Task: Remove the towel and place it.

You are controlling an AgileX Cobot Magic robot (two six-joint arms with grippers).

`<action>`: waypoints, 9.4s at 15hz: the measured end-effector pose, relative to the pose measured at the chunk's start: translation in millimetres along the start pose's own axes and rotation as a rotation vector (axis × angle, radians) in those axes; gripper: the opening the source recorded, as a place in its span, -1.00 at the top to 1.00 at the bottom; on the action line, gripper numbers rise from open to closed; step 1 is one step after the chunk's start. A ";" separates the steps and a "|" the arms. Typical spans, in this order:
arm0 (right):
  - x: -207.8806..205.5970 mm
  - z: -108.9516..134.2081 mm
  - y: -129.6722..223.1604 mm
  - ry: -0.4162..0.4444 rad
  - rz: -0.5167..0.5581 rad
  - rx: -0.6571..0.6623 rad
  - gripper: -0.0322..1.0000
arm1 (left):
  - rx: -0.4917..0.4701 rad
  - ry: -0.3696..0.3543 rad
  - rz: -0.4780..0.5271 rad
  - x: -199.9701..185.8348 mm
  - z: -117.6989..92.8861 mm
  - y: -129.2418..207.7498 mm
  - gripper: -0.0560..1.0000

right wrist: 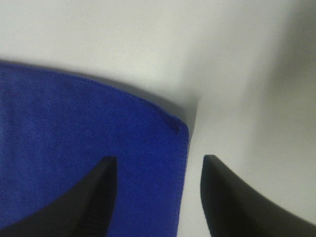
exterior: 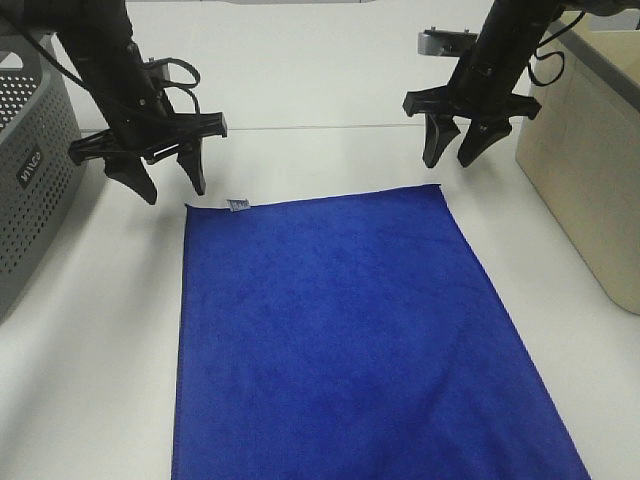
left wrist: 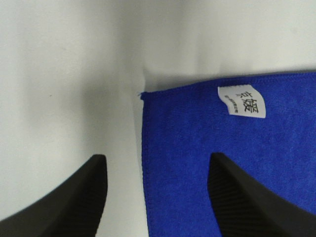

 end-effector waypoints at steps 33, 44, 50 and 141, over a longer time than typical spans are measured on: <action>67.1 -10.7 -7.8 0.012 0.021 -0.004 0.81 | 0.062 0.030 -0.070 59.0 7.4 -14.4 0.42; 67.2 -0.5 -17.3 -0.057 -0.040 0.032 0.90 | 0.143 0.034 -0.161 51.5 2.3 -37.1 0.89; 58.4 0.5 -44.4 -0.054 -0.195 0.018 0.90 | 0.218 0.017 -0.344 15.5 -5.6 -83.7 0.89; -273.1 -46.3 88.5 0.096 -0.514 0.148 -0.32 | 0.175 -0.221 -0.571 -278.3 48.0 -38.7 -0.11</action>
Point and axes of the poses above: a point on each arm's last joint axis where the gripper is mounted, x pointing out along that axis toward the gripper, z along the wrist's bending axis when the last joint is at zero, y = z × x, the point moved 6 cm from there along x, pointing out along that axis toward the gripper, and after that the axes turned 15 degrees about x, right-handed, at the moved point
